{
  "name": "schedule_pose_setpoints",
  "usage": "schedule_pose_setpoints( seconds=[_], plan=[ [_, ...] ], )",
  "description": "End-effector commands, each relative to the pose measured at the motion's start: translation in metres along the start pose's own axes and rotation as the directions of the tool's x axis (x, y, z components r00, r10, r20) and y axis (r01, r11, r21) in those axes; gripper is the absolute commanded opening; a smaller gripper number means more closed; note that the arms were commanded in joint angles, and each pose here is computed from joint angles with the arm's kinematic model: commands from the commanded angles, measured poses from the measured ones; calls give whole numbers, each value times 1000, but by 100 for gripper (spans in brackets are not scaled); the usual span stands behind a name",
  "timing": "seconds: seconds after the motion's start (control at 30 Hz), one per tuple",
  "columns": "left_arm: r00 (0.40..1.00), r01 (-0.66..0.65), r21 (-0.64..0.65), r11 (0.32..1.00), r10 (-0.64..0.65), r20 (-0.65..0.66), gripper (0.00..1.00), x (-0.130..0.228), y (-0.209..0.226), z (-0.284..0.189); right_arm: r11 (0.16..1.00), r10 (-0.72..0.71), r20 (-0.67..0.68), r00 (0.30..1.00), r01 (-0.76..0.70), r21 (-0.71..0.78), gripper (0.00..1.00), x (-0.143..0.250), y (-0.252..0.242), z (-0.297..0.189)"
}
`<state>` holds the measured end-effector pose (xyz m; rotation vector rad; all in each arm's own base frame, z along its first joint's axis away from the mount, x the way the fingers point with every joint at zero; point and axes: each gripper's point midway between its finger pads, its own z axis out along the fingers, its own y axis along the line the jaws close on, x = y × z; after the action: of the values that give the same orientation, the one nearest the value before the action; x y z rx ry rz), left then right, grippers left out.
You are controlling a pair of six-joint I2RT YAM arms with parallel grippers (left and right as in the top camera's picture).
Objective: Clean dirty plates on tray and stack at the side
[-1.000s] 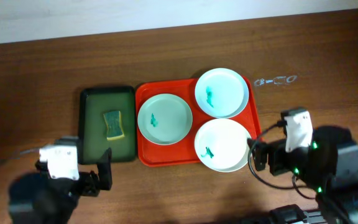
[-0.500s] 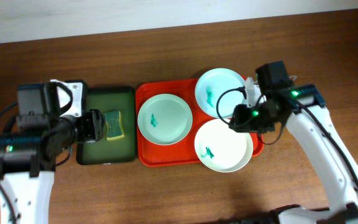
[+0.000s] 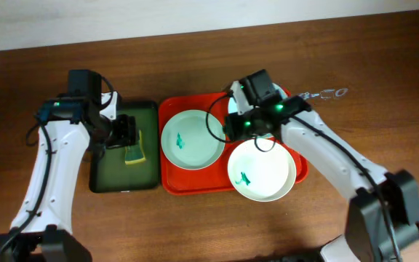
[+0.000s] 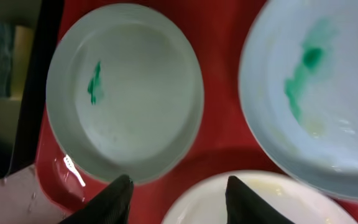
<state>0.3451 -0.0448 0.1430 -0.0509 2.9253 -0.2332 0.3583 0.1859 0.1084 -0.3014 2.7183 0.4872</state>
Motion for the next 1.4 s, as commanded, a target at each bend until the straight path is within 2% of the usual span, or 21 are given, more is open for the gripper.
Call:
schedule_pose_setpoints(
  seconds=[0.0,0.13,0.23,0.37,0.47,0.5,0.6,0.63,0.77,0.87,1.03,1.17,1.27,1.37],
  plan=[
    [1000,-1,-6,1000,1,-13,73,-3,-2,7,1000,2,-31,1000,-2,20,46,0,-4,28],
    [1000,-1,-6,1000,1,-13,72,-3,-2,7,996,92,-101,991,-91,16,42,12,-12,65],
    [1000,-1,-6,1000,1,-13,70,-3,-2,7,989,126,-111,986,-134,-68,37,10,0,80],
    [1000,0,-6,1000,0,-15,67,-2,-2,7,942,333,-70,940,-335,-12,34,1,-10,81],
    [1000,-2,-5,1000,2,-2,66,-5,-3,7,943,333,-52,942,-332,19,32,0,-16,82],
    [1000,-3,-3,1000,3,9,61,-8,-3,7,943,333,-48,942,-332,27,31,0,-18,82],
    [999,-8,0,1000,8,40,58,-16,-4,7,942,335,-56,940,-334,39,17,3,-20,84],
    [999,-9,1,1000,9,47,58,-17,-4,7,942,336,-58,940,-334,40,16,4,-20,85],
    [999,-9,0,1000,9,53,58,-20,-4,9,941,338,-62,939,-336,44,16,5,-20,84],
    [998,46,-52,998,-44,53,59,-22,6,14,940,340,-76,937,-337,52,16,10,-21,85],
    [999,48,-58,997,-47,14,57,-23,8,35,938,346,-95,933,-341,65,15,16,-22,85],
    [999,-7,-57,998,5,-35,57,-21,3,57,937,347,-93,933,-341,80,25,17,-25,85],
    [995,-25,-124,992,13,-95,61,-14,11,80,936,347,-91,933,-340,88,18,18,-27,85],
    [993,-25,-129,991,9,-117,61,-13,13,91,936,347,-91,933,-340,88,19,18,-27,85]
  ],
)
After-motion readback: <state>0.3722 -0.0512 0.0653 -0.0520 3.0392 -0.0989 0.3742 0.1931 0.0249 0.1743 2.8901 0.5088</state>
